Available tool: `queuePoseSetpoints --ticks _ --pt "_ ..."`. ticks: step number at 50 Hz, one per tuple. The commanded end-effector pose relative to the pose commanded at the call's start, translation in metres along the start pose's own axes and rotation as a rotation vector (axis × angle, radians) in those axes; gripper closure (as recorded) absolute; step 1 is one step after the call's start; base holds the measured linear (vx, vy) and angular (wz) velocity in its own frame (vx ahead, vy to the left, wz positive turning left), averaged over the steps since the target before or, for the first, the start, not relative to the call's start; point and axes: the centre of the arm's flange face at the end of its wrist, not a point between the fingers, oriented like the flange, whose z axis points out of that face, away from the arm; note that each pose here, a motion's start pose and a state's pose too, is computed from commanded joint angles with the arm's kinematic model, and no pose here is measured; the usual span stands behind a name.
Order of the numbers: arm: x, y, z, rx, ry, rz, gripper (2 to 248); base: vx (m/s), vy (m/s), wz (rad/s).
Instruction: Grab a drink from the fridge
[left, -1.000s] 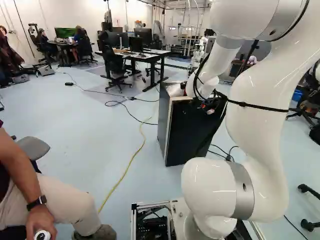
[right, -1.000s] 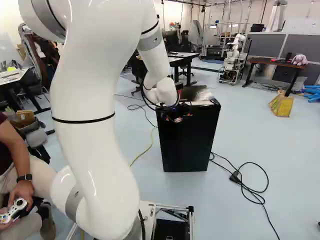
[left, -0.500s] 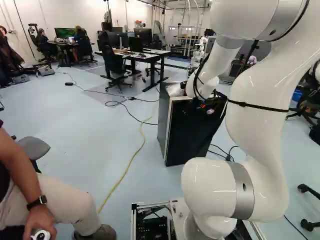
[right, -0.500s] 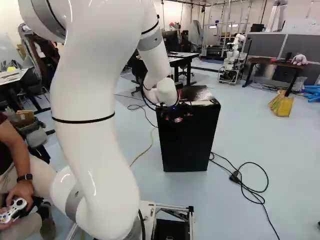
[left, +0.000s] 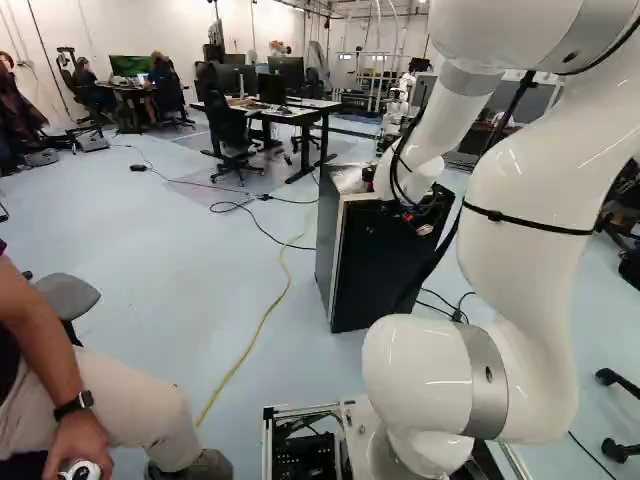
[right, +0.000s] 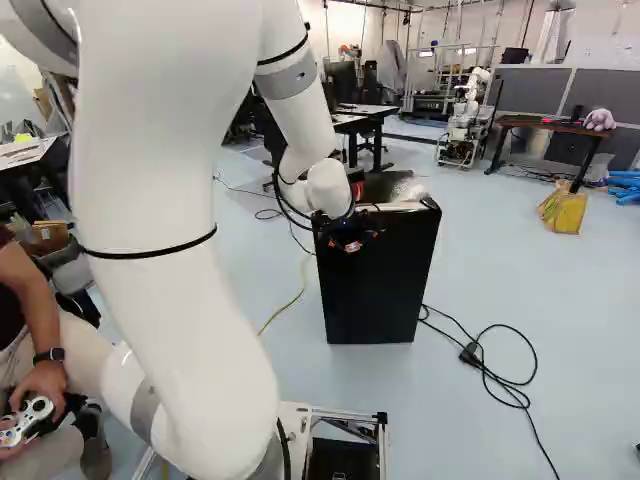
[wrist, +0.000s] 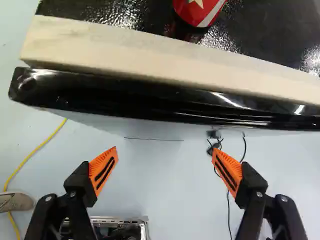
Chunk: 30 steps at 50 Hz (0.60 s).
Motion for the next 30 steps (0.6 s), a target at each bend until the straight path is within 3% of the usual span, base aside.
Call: queuePoseSetpoints --ticks 13,30 --pt "-0.015 -0.007 -0.015 -0.003 0.045 0.044 3 0.0 0.0 0.0" --pt "-0.028 -0.015 -0.035 -0.027 0.19 0.15 3 0.0 0.0 0.0"
